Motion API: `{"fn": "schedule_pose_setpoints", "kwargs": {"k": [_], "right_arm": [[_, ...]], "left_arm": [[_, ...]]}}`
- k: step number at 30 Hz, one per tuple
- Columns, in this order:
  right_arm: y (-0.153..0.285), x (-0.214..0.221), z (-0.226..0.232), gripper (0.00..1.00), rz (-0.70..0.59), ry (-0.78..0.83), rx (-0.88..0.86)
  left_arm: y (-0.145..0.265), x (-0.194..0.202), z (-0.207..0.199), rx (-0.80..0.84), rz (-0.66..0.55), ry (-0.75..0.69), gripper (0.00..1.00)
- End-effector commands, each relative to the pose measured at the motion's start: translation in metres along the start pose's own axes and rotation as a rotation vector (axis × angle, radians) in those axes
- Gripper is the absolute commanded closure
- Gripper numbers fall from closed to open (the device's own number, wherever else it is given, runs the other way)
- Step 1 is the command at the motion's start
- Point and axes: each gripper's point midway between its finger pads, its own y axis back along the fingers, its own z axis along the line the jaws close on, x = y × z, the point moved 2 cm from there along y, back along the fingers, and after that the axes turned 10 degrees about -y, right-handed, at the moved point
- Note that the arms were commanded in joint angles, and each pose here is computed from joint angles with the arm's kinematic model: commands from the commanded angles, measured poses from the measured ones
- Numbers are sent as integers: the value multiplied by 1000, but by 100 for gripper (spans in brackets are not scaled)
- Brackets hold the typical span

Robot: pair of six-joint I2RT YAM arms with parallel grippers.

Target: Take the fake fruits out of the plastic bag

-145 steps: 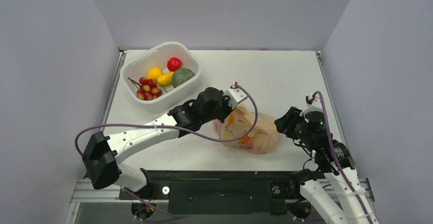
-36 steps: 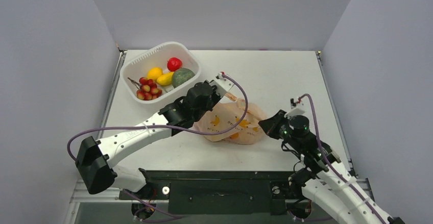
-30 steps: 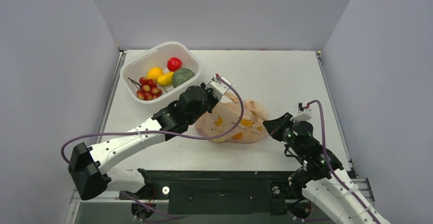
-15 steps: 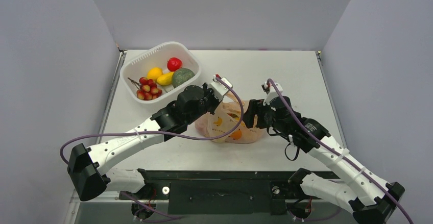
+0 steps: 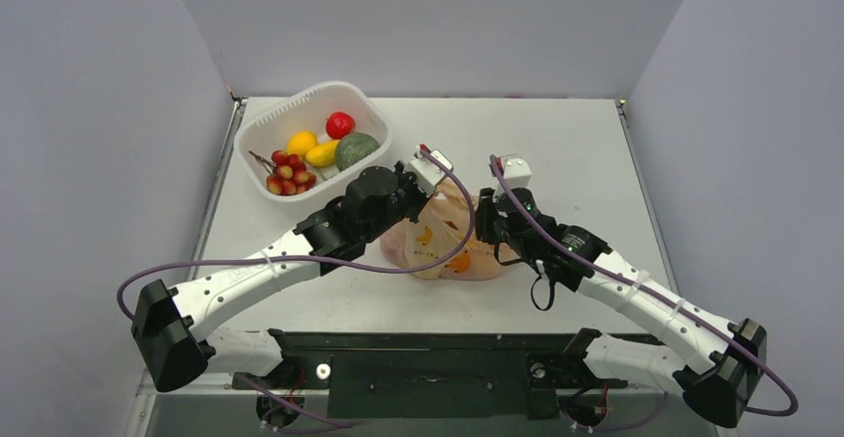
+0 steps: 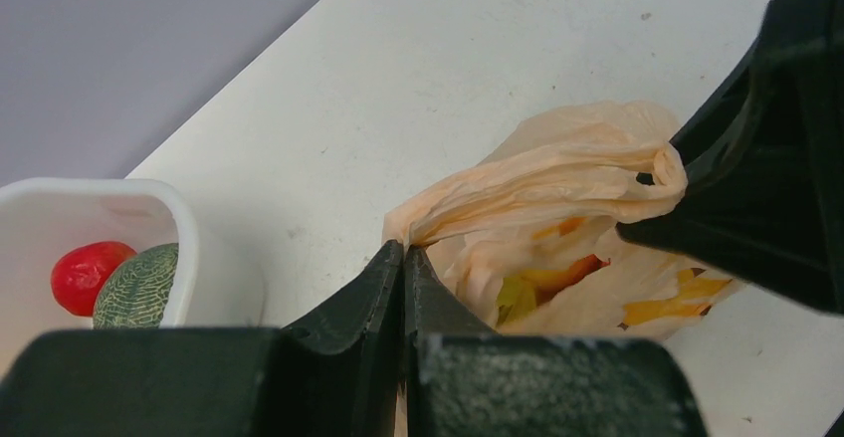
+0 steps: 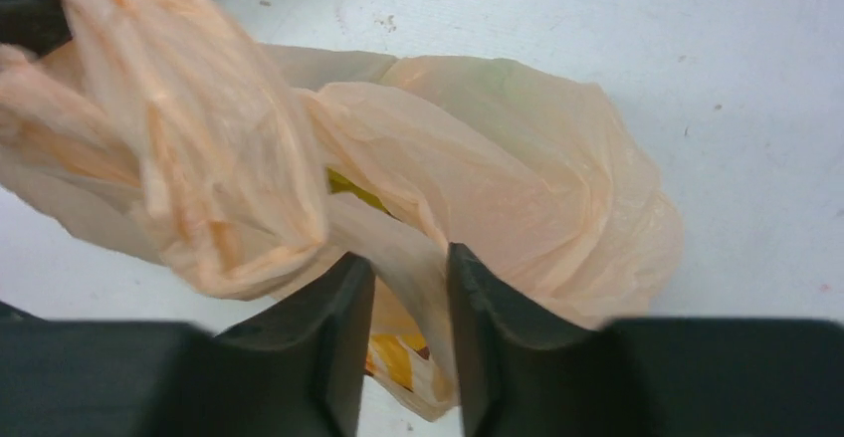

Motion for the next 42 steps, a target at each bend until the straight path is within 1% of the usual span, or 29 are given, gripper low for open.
{"fn": "schedule_pose_setpoints", "kwargs": {"k": [1, 2, 3, 4, 5, 6, 9, 10, 12, 13, 14, 15, 16, 18, 19, 20, 21, 22, 24, 25, 27, 29, 30, 31, 32, 33, 34, 37, 42], "right_arm": [[10, -29, -14, 94, -238, -213, 45], [19, -37, -13, 98, -292, -291, 19], [19, -33, -23, 100, -319, -325, 54], [28, -36, -27, 100, -354, -411, 51], [28, -31, -39, 100, -376, -446, 93], [33, -33, -42, 100, -404, -520, 87], [34, -26, -40, 100, -399, -576, 38], [37, -28, -35, 100, -399, -584, 3], [39, -28, -31, 100, -394, -580, -30], [40, -29, -29, 100, -396, -578, -44], [40, -27, -25, 100, -376, -556, -71], [40, -28, -20, 100, -369, -530, -96], [40, -26, -12, 100, -338, -507, -139], [40, -23, -2, 100, -300, -453, -184], [39, -20, -2, 100, -286, -424, -183], [38, -18, 0, 100, -271, -411, -186], [38, -16, -1, 100, -262, -395, -180], [38, -15, 0, 100, -255, -388, -185], [39, -14, 0, 100, -246, -382, -188], [41, -13, 0, 100, -245, -389, -192], [43, -13, 0, 100, -249, -408, -206], [45, -14, 1, 100, -259, -427, -220], [45, -13, 0, 100, -259, -431, -220], [46, -14, 1, 100, -262, -438, -225], [47, -16, 2, 100, -265, -440, -228], [47, -16, 2, 100, -263, -438, -229], [48, -19, 3, 100, -267, -440, -232], [51, -21, 2, 100, -274, -439, -226], [53, -22, -1, 100, -283, -445, -215]], "left_arm": [[6, -20, 17, -80, -55, 42, 100], [6, -19, 19, -97, -50, 53, 100], [8, -16, 27, -161, -31, 91, 100], [9, -15, 28, -185, -24, 112, 100], [12, -9, 34, -250, -3, 156, 100], [14, -8, 33, -274, -4, 214, 100], [23, -2, 36, -328, 36, 331, 100], [28, 1, 34, -331, 56, 400, 100], [40, 4, 27, -291, 71, 489, 99], [45, 2, 24, -271, 64, 525, 90], [55, -1, 13, -189, 42, 582, 76], [59, -6, 7, -130, 13, 601, 70], [70, -14, -11, 26, -20, 609, 58], [92, -26, -31, 208, -54, 603, 48], [99, -22, -37, 244, -25, 598, 47], [111, -29, -37, 276, -42, 600, 46], [117, -27, -39, 290, -25, 599, 44], [126, -36, -37, 310, -48, 593, 42], [134, -43, -34, 324, -52, 564, 40], [135, -39, -35, 329, -18, 550, 40], [134, -49, -29, 313, 3, 512, 40], [122, -46, -24, 270, 62, 470, 40], [107, -37, -23, 232, 113, 431, 42], [105, -41, -19, 214, 124, 397, 43], [91, -33, -14, 141, 173, 368, 44], [82, -33, -14, 121, 198, 316, 44], [77, -31, -5, 50, 213, 291, 44], [57, -30, 4, -29, 225, 200, 44], [26, -30, 6, -83, 209, 133, 40]]}}
